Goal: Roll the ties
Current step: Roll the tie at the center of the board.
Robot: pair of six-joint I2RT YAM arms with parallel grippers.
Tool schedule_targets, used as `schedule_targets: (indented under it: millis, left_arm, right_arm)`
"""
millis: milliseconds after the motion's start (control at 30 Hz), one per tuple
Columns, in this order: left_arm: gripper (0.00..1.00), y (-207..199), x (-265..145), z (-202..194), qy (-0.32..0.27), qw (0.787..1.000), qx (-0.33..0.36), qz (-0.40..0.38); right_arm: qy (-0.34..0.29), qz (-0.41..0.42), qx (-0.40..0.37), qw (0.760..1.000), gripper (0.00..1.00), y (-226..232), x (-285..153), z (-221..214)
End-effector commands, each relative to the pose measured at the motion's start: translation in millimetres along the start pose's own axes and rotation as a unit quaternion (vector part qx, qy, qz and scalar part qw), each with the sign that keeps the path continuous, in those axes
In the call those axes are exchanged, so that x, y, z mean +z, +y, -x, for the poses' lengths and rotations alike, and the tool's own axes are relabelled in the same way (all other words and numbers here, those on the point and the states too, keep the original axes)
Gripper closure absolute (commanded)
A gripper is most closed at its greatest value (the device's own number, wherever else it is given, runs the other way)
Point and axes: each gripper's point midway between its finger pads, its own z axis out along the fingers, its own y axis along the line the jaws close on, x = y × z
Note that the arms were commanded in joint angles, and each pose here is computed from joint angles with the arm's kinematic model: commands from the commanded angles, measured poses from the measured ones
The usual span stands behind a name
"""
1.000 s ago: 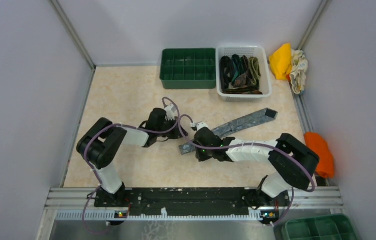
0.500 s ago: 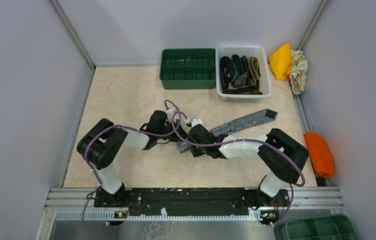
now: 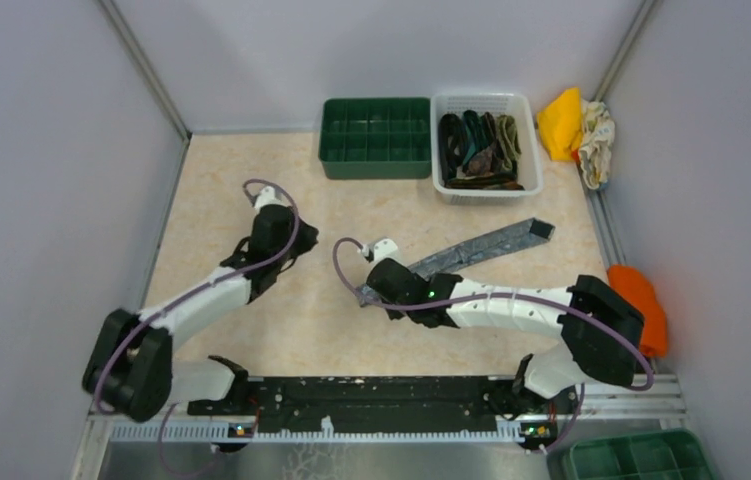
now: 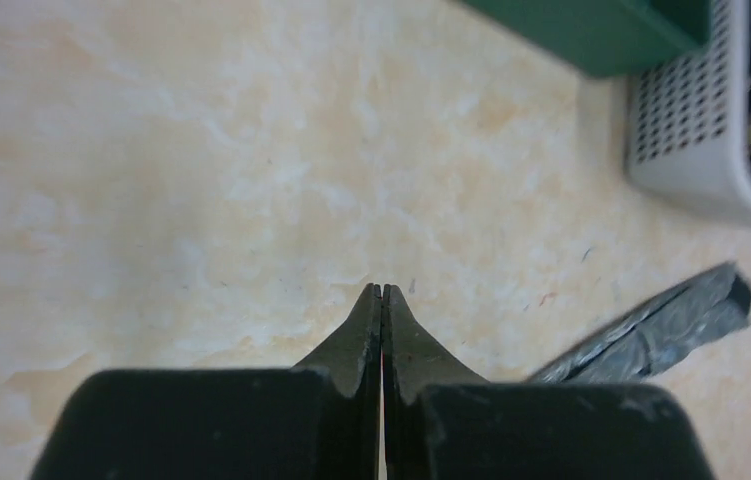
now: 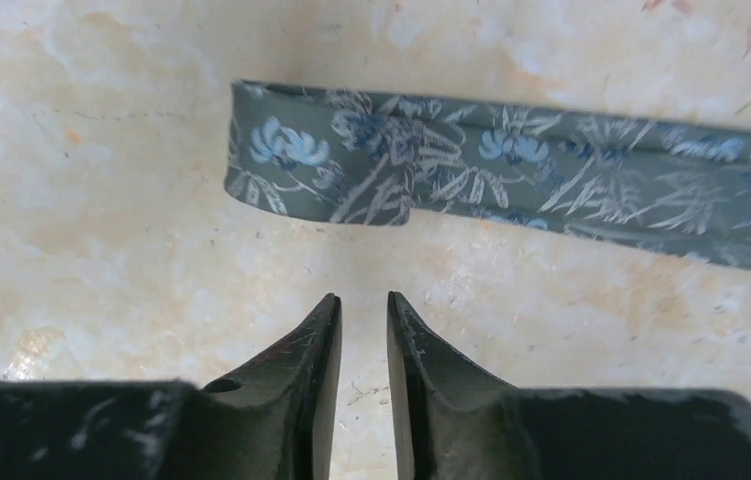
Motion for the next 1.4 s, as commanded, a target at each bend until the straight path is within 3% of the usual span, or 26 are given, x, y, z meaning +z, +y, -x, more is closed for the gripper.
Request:
schedule_targets:
  millis: [0, 233, 433, 1067, 1200, 1367]
  left_arm:
    - [1.00, 46, -54, 30, -0.095, 0.988, -0.059, 0.110]
    - [1.00, 69, -125, 78, -0.235, 0.962, -0.081, 0.116]
    - [1.00, 73, -136, 83, -0.239, 0.960, -0.061, 0.132]
    - [1.00, 70, -116, 73, -0.217, 0.968, -0.028, 0.123]
    - [1.00, 66, -109, 68, -0.206, 0.972, -0.024, 0.112]
    - [1.00, 63, -102, 63, -0.194, 0.975, -0.020, 0.106]
  right_arm:
    - [-0.031, -0.041, -0.057, 0.997, 0.72, 7, -16, 35]
    - [-0.034, -0.061, -0.128, 0.989, 0.41, 37, 0, 54]
    - [-0.023, -0.066, -0.138, 0.988, 0.21, 49, 18, 57]
    - [0.038, -0.111, -0.099, 0.988, 0.20, 17, 68, 26]
    - [0.048, -0.122, -0.074, 0.989, 0.24, 5, 76, 22]
    - [0.054, -0.133, -0.047, 0.988, 0.36, -5, 82, 20]
